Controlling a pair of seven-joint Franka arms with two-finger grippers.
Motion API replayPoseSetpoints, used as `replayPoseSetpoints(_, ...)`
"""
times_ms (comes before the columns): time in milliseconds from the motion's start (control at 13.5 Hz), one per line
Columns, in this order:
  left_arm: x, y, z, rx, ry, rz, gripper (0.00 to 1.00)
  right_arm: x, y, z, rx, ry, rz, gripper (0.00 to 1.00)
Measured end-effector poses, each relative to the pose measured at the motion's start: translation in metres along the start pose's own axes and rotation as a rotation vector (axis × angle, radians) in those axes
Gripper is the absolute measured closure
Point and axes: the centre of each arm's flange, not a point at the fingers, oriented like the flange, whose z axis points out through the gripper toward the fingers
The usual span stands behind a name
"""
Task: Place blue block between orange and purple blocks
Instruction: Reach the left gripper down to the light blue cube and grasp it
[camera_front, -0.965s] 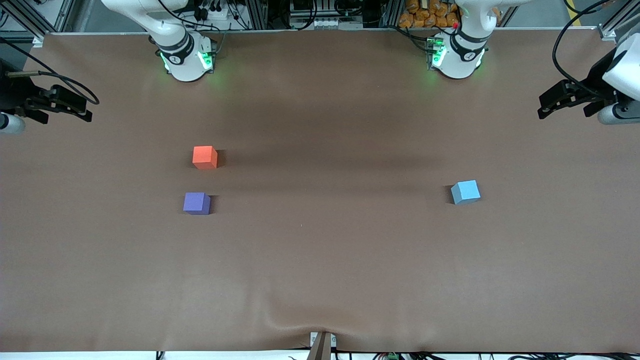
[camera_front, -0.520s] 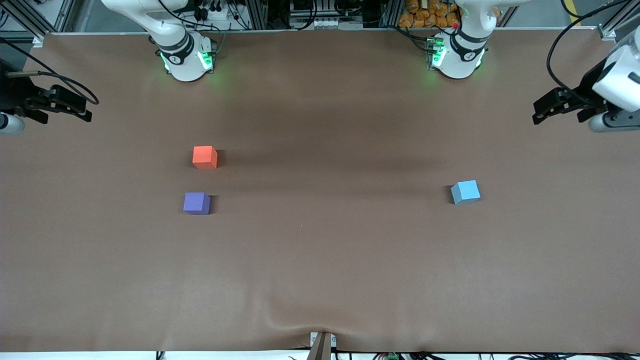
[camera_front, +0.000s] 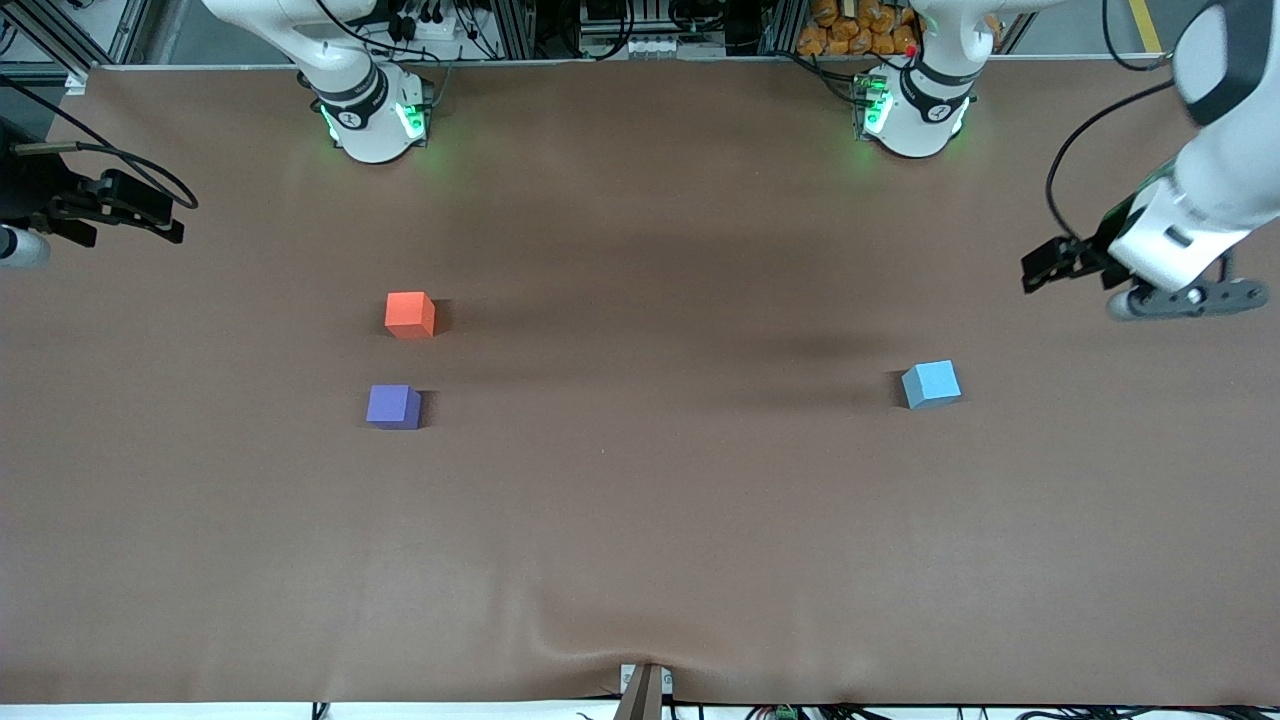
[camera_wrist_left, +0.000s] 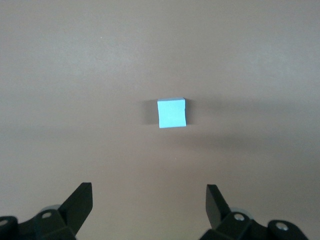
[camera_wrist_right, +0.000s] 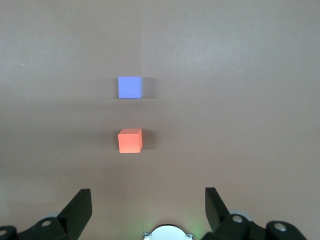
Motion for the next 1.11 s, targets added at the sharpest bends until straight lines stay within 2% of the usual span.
replayPoseSetpoints(445,0.002,-0.002,0.14,-0.018,0.065,-0.003,0.0,0.0,0.0,0.001,0.0,-0.002,0.0,0.0)
replayPoseSetpoints(594,0.005,-0.005,0.179,-0.026,0.067,-0.01,0.0,0.0,0.0,0.001,0.0,-0.003,-0.001,0.0)
replayPoseSetpoints(1114,0.015,-0.011,0.254,-0.045,0.057,-0.032,0.0,0.0,0.0,0.001,0.0,-0.005,-0.001,0.0)
